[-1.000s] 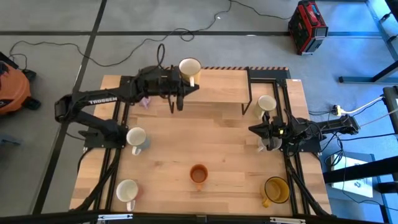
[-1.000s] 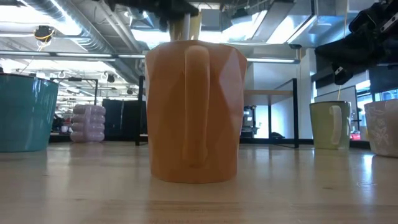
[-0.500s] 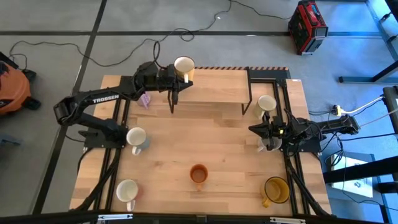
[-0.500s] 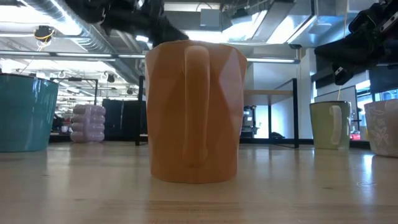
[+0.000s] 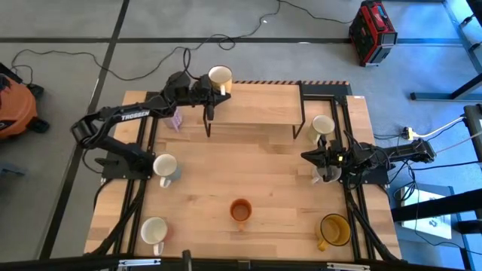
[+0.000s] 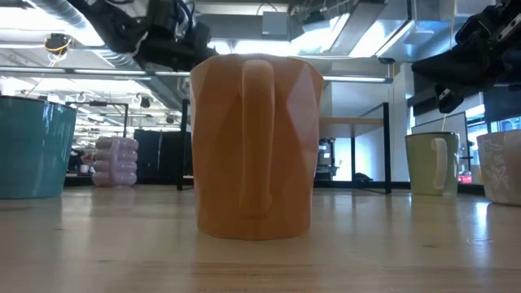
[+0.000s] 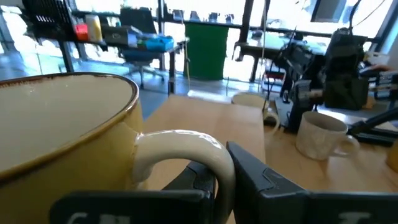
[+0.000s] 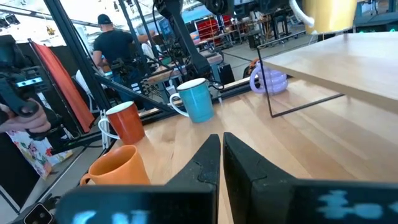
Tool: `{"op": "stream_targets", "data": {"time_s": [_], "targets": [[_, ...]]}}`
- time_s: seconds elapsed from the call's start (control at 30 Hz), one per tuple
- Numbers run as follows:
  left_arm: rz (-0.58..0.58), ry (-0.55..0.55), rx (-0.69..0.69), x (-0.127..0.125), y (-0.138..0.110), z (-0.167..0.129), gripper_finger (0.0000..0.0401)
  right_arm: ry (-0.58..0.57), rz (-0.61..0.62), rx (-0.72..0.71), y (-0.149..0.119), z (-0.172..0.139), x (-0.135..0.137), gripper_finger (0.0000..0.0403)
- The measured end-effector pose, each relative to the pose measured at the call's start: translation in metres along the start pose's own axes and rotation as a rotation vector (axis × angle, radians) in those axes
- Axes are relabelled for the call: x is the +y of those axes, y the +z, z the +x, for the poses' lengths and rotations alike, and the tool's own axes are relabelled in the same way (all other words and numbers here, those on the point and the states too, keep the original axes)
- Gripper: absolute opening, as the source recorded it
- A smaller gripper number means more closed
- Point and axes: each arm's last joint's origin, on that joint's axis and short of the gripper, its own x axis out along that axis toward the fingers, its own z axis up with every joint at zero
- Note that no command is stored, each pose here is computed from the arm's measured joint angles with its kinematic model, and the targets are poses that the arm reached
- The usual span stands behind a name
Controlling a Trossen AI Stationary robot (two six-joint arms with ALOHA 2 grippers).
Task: Place coffee mugs
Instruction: Put the light yellow mug on the shelf
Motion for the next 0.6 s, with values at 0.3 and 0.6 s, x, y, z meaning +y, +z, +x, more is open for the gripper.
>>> {"op": "stream_targets", "data": {"time_s": [0.3,0.6], "targets": [[0.015,0.02,0.0,0.021,-0.003,-0.007,0.0018,0.0,0.0,0.001,0.0,0.0,0.0,0.001],[0.007,-0.048,0.019,0.03,-0.018,0.002,0.0018,0.0,0.024,0.002,0.0,0.0,0.0,0.001]]}}
